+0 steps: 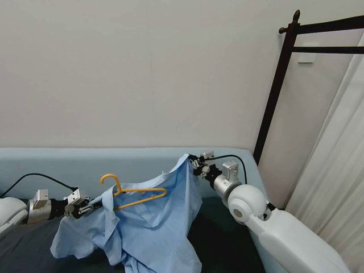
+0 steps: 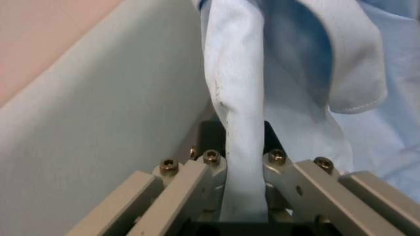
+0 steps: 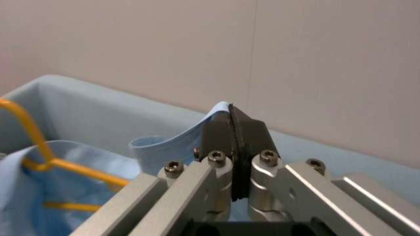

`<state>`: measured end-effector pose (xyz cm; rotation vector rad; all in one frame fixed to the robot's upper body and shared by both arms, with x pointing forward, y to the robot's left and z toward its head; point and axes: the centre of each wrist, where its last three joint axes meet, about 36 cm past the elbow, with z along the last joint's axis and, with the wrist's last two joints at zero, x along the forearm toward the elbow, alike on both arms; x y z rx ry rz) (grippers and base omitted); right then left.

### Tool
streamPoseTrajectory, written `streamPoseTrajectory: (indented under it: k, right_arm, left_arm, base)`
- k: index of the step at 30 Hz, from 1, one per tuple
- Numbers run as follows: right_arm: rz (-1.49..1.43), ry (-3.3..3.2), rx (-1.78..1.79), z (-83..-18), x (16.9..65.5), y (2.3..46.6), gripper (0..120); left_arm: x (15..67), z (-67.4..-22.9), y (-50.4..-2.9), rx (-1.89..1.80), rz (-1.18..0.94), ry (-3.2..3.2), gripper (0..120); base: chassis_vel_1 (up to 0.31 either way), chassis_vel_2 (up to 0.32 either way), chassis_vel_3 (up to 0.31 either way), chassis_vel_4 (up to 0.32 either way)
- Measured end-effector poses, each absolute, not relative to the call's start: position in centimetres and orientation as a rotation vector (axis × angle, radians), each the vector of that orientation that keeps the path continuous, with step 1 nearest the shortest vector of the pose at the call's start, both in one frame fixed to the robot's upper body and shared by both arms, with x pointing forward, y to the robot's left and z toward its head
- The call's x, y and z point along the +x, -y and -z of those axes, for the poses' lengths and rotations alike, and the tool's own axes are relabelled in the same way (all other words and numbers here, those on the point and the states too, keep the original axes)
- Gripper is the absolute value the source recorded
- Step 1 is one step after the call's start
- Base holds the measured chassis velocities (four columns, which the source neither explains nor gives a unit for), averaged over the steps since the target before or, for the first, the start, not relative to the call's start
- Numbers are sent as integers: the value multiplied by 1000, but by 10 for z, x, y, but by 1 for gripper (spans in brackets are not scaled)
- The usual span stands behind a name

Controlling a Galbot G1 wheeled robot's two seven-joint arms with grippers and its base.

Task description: Pick up the clothes from the sofa and hang them on the clothes hanger.

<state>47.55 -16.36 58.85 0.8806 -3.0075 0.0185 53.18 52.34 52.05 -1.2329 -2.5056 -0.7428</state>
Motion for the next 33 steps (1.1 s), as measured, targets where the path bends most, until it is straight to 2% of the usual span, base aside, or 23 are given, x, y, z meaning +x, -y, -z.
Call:
streamPoseTrajectory:
  k: [11, 17, 19, 22, 27, 28, 31, 33]
  right_arm:
    - [-53, 3030, 1038, -649, 405, 175, 0]
    - [-96, 3009, 1115, -640, 371, 181, 0]
    - [-124, 3017, 1115, -633, 363, 187, 0]
    - [-149, 3040, 1088, -628, 361, 192, 0]
    - [-249, 3107, 1010, -618, 379, 197, 0]
    - [-249, 3107, 1010, -618, 379, 197, 0]
    - [-363, 3136, 979, -613, 391, 199, 0]
    - [-398, 3141, 970, -610, 394, 200, 0]
  left_arm:
    - [593, -562, -455, -1317, 767, 2599, 1]
    - [621, -598, -427, -1389, 770, 2643, 1]
    - [631, -624, -417, -1441, 788, 2631, 1]
    - [642, -649, -406, -1497, 810, 2605, 1]
    - [666, -728, -371, -1615, 915, 2592, 1]
    - [666, -728, -371, -1615, 915, 2592, 1]
    - [677, -775, -351, -1646, 994, 2591, 1]
    - [679, -783, -347, -1650, 1015, 2581, 1]
  base:
    - [0, 0, 0, 0]
    - [0, 0, 0, 0]
    - [0, 0, 0, 0]
    - [0, 0, 0, 0]
    - [0, 0, 0, 0]
    - [0, 0, 0, 0]
    - [0, 0, 0, 0]
    - [0, 0, 0, 0]
